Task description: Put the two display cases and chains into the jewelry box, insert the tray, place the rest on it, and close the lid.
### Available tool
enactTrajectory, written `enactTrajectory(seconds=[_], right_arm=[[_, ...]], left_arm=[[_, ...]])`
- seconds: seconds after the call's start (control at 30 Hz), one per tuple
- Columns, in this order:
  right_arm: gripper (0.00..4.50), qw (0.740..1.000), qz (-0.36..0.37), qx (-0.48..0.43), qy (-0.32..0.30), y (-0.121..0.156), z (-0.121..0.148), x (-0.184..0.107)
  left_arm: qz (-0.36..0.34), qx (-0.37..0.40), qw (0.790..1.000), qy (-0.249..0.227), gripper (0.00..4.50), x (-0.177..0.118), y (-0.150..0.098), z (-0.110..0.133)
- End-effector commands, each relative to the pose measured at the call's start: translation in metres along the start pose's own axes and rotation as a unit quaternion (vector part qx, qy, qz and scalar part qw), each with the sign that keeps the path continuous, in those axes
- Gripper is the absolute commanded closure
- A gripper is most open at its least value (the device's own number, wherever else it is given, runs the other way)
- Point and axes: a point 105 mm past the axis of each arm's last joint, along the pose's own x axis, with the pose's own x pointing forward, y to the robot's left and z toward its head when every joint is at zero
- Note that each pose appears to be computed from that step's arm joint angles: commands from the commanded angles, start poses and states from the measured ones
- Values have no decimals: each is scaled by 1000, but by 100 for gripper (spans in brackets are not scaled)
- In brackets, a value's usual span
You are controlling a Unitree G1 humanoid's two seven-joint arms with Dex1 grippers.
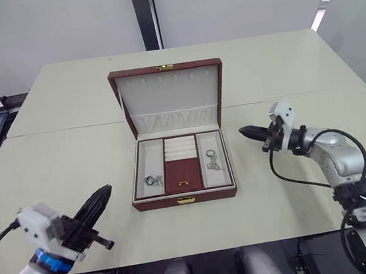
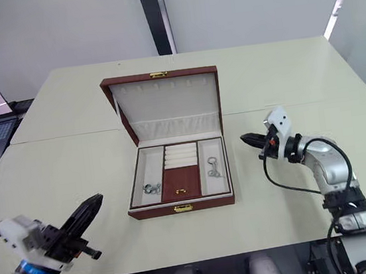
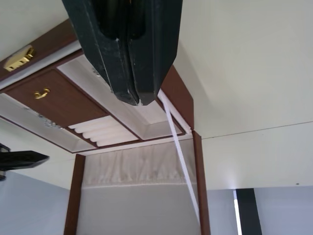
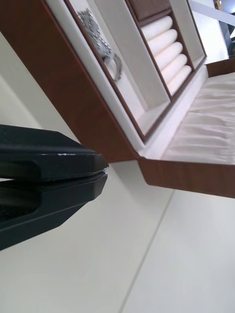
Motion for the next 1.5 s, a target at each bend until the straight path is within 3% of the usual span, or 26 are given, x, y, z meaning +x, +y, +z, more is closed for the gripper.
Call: enactTrajectory(seconds=[0.03,0.17,0.4,0.87,1.1,1.33,1.5], right_arm=[[449,998,-29,-37,-47,-19,26,7],[449,995,-46,-53,-74,-34,45,18],[449,989,-72,-83,-100,-52,73,36],[449,987,-19,-74,-144,-31,112,81],[449,985,50,-51,-155,-11,113,89],[449,976,166,-24,-137,15,98,83],[449,975,185,-15,-125,19,90,76]], left_arm=[[3,34,999,-39,450,-8,-10,21],[13,50,997,-60,450,-16,-18,30],[20,53,997,-45,450,-32,-24,27],[24,54,997,-53,450,-31,-29,27],[29,51,996,-60,450,-30,-31,29],[33,51,997,-56,450,-31,-29,28],[39,51,996,-56,450,-30,-26,29]])
